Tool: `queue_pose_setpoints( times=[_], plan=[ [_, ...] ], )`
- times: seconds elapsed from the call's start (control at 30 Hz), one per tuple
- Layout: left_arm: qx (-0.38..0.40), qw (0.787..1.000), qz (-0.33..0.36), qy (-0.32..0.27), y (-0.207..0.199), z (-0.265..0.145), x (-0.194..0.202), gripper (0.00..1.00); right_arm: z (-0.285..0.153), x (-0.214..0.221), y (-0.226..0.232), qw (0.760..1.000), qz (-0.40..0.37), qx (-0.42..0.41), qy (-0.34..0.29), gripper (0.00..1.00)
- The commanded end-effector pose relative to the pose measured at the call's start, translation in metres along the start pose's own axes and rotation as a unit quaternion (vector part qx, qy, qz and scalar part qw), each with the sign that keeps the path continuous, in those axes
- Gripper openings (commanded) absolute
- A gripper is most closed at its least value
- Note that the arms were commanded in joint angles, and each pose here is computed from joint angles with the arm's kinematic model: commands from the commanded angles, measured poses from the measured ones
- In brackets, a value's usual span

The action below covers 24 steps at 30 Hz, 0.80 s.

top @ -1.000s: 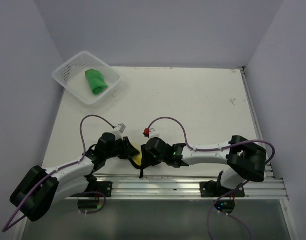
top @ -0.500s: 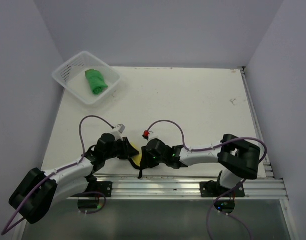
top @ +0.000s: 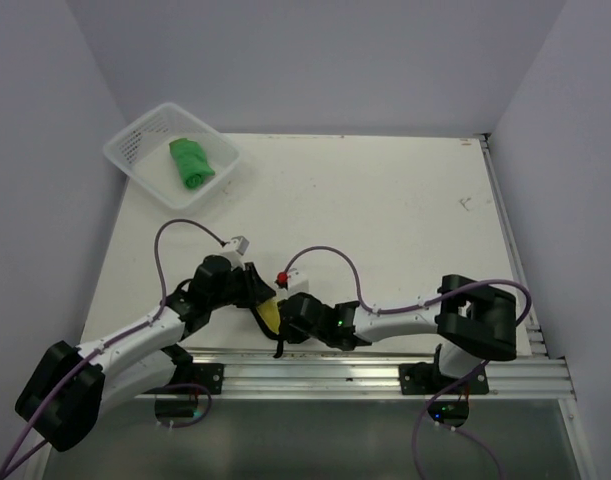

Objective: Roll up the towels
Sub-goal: Roll the towel

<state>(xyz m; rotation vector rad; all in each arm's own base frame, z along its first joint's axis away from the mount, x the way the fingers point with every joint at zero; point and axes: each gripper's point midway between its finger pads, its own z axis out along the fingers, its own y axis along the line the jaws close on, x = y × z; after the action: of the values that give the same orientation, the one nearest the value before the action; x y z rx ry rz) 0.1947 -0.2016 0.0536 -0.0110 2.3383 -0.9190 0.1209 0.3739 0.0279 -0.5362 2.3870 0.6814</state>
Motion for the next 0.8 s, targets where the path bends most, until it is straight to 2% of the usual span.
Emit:
queue_pose_setpoints(
  times=[0.0, 0.07, 0.13, 0.27, 0.37, 0.77],
  plan=[
    [-0.029, 0.998, 0.028, -0.038, -0.003, -0.005, -0.031, 0.33, -0.003, 0.007, -0.020, 0.994, -0.070, 0.081, 0.000, 0.00],
    [-0.023, 0.998, 0.032, -0.053, -0.012, -0.006, -0.043, 0.34, -0.007, -0.003, -0.010, 0.990, -0.091, 0.100, -0.024, 0.00],
    [-0.031, 0.998, 0.029, -0.046, -0.010, -0.008, -0.042, 0.34, -0.011, -0.001, -0.013, 0.984, -0.120, 0.131, -0.019, 0.00],
    [-0.029, 0.998, 0.027, -0.041, -0.011, -0.006, -0.041, 0.34, -0.014, -0.019, -0.020, 0.960, -0.196, 0.195, -0.046, 0.00],
    [-0.031, 0.998, 0.025, -0.038, -0.009, -0.003, -0.039, 0.34, -0.014, -0.023, -0.035, 0.939, -0.241, 0.240, -0.045, 0.00],
    [-0.011, 0.998, 0.027, -0.048, -0.019, 0.002, -0.048, 0.34, -0.003, -0.028, -0.055, 0.877, -0.326, 0.351, -0.035, 0.00]
  ],
)
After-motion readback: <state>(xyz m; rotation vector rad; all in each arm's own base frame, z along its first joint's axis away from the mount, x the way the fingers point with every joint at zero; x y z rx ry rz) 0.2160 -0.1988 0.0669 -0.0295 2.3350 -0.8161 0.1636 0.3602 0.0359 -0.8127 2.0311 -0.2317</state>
